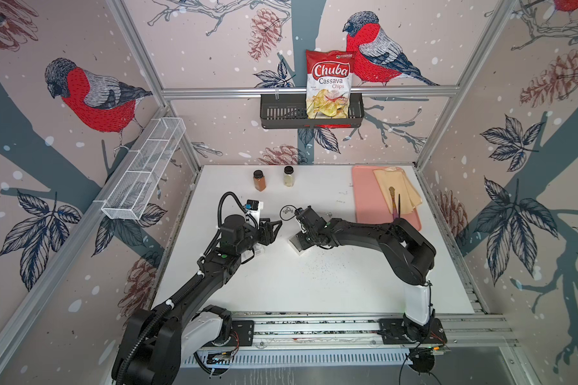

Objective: Take the necklace out of the lift-off lid jewelry box
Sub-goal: Place the inner lining in the jewelry box, then pick up the lid from the center of the board.

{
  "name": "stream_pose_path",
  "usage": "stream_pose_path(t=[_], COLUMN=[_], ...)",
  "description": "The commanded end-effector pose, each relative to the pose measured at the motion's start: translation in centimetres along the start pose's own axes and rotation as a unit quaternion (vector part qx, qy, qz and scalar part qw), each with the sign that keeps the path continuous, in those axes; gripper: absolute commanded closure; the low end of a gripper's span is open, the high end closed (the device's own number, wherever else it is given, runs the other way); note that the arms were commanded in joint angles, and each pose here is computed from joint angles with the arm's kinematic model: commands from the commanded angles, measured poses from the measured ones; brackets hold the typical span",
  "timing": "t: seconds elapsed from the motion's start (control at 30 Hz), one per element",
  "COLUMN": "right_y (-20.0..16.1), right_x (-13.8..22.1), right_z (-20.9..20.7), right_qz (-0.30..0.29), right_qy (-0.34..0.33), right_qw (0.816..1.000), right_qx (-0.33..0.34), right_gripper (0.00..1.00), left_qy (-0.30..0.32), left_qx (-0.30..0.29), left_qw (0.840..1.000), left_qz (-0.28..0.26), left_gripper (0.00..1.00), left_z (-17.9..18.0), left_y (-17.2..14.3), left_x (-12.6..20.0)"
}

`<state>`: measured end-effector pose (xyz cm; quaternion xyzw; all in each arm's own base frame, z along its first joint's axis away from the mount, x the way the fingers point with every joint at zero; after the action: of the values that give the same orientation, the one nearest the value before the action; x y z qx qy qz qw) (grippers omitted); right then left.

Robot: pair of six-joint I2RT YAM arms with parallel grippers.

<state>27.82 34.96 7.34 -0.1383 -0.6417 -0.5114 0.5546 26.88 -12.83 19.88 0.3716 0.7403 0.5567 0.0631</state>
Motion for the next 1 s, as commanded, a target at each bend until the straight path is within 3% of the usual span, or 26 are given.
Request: stream_pose_path(t=[0.0,0.3,0.53,0.7,0.97], right_y=[-1.0,1.3,2.8,4.8,3.5], right_x=[-0.2,3.9,6.4,8.0,6.6], right_z=[0.1,0.2,-3.0,-6.5,-6.3], right_qz=[0.026,-0.028,-0.044,-0.045,-0.022], right_qy=[0.008,-0.005,-0.055,-0.074,-0.041], right_qw=[1.000,1.000,0.997,0.995,0.990], right_qx=[-0.004,0.013,0.027,-0.053,-0.131], right_gripper=[0.90,0.86,0.42,0.34,0.19], left_qy=[0.009,0.013,0.014,0.029,0.028], left_qx=[-0.003,-0.007,-0.010,-0.017,-0.030], left_qw=[1.000,0.999,0.999,0.998,0.997], left_qz=[-0.029,-0.036,-0.042,-0.059,-0.065], left_gripper=[0.38,0.38,0.34,0.28,0.27], left_z=[0.0,0.0,-0.1,0.0,-0.2], left_y=[1.0,1.1,1.4,2.2,2.7], left_x=[0.4,0.7,0.8,1.2,1.4])
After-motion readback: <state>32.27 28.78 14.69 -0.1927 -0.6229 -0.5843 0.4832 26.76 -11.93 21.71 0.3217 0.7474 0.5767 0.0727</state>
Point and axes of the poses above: each gripper's point midway between its finger pads, its own x axis back along the fingers, its own z axis along the line the jaws close on, y = z × x, the point moved 6 cm from there along x, back along the fingers, and after that the axes turned 2 degrees about -x, right-handed, at the moved point
